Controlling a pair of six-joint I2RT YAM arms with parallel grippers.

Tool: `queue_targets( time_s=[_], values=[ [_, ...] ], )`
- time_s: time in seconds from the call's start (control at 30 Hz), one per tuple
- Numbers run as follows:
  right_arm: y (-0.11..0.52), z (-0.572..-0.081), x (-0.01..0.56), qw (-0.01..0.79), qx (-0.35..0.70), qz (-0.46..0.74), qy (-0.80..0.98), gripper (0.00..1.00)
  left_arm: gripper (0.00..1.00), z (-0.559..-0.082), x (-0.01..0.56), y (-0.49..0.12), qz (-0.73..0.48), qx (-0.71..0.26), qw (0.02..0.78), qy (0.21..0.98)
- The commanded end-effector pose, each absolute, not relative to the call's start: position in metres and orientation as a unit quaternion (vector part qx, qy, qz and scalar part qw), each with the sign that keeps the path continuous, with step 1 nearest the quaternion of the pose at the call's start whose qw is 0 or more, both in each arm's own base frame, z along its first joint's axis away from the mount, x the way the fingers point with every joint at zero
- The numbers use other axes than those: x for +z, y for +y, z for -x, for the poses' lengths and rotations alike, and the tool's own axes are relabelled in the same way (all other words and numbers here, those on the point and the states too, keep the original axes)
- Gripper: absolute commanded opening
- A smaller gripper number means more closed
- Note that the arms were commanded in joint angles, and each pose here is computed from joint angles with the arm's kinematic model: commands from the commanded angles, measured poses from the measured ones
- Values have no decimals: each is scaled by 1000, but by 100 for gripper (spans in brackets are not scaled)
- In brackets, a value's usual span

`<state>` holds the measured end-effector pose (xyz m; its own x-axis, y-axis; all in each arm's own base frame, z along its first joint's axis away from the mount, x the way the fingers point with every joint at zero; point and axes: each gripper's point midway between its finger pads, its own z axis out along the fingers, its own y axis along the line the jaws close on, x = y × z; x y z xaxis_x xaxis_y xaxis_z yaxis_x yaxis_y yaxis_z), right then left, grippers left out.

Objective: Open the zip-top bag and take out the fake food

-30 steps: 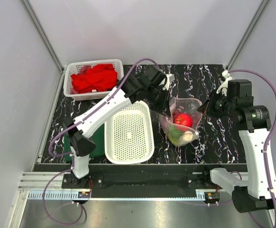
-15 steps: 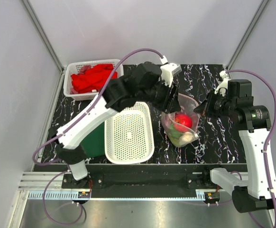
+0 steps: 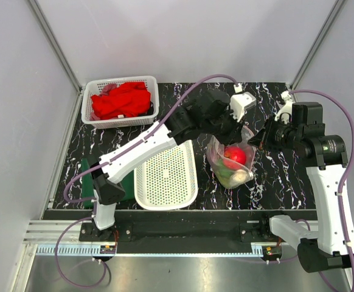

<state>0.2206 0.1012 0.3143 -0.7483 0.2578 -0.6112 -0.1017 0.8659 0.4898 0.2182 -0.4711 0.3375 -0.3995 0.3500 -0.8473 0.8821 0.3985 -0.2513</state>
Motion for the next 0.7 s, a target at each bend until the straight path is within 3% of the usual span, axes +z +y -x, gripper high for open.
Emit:
queue_targets(
  time_s=[0.0, 0.23, 0.37, 0.67],
  values=[
    [106, -216, 333, 372, 272, -34, 887, 0, 21, -232, 343, -473, -430, -376, 384, 726],
    [105, -217, 333, 371, 270, -35, 888, 0, 38, -224, 303, -476, -450, -366, 342, 740],
    [107, -219, 335, 369, 276, -36, 887, 0, 57, -217, 287, -476, -462, -359, 326, 742],
    [107, -218, 331, 363, 274, -39, 890, 0, 78, -211, 257, -473, -490, -334, 305, 745]
  ],
)
